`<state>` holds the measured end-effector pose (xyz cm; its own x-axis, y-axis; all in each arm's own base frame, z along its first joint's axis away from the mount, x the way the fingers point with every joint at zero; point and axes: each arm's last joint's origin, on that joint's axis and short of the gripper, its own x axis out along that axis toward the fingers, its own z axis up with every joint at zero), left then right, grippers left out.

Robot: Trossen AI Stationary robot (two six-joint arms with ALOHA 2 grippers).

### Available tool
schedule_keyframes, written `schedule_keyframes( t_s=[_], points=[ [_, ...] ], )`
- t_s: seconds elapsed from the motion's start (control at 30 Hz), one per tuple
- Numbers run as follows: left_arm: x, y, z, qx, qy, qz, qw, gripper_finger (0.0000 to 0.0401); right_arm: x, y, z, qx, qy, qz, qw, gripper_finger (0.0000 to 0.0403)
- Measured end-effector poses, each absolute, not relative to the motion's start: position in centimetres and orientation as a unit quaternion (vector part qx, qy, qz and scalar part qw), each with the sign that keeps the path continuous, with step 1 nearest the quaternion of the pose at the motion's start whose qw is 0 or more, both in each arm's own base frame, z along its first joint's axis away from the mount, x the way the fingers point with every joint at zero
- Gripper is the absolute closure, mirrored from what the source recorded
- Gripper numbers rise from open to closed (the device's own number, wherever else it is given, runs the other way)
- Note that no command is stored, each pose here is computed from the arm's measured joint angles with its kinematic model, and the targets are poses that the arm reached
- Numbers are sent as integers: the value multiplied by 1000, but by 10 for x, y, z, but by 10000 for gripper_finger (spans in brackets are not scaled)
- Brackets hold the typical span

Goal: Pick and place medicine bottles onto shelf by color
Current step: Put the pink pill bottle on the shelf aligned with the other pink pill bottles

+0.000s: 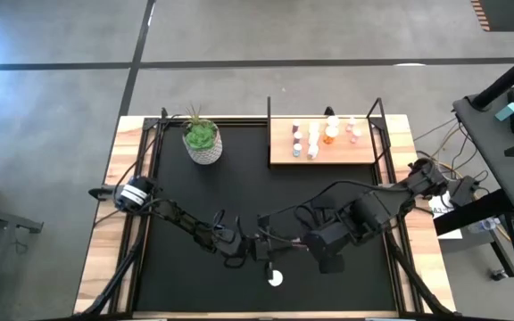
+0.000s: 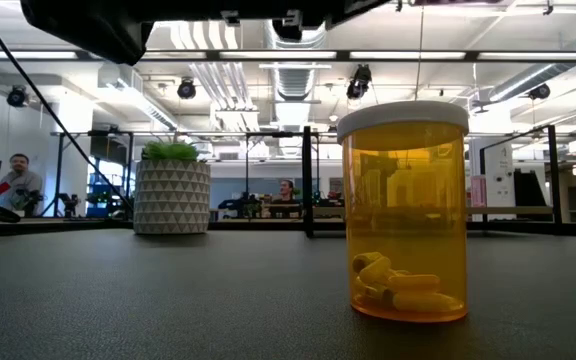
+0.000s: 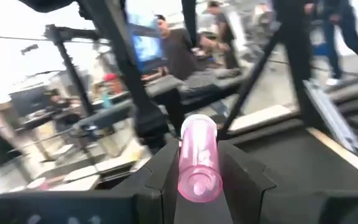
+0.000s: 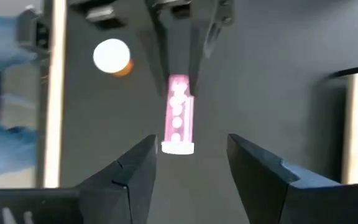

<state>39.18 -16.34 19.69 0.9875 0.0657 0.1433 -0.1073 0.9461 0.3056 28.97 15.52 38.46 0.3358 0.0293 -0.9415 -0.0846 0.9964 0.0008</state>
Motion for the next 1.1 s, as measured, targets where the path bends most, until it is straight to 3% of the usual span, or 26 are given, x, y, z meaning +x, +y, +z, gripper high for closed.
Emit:
schedule_keyframes(
  t_s=[0.3, 0.7, 1.1],
  points=[
    [381, -144, 240, 171, -106, 198, 959, 315, 279, 145, 401, -107, 537, -44, 836, 218],
    [369, -139, 265, 173, -116, 203, 957, 315, 260, 130, 424, -172, 473, -97, 859, 218],
    [370, -140, 278, 165, -150, 182, 958, 315, 269, 136, 421, -175, 462, -84, 865, 215]
  ],
)
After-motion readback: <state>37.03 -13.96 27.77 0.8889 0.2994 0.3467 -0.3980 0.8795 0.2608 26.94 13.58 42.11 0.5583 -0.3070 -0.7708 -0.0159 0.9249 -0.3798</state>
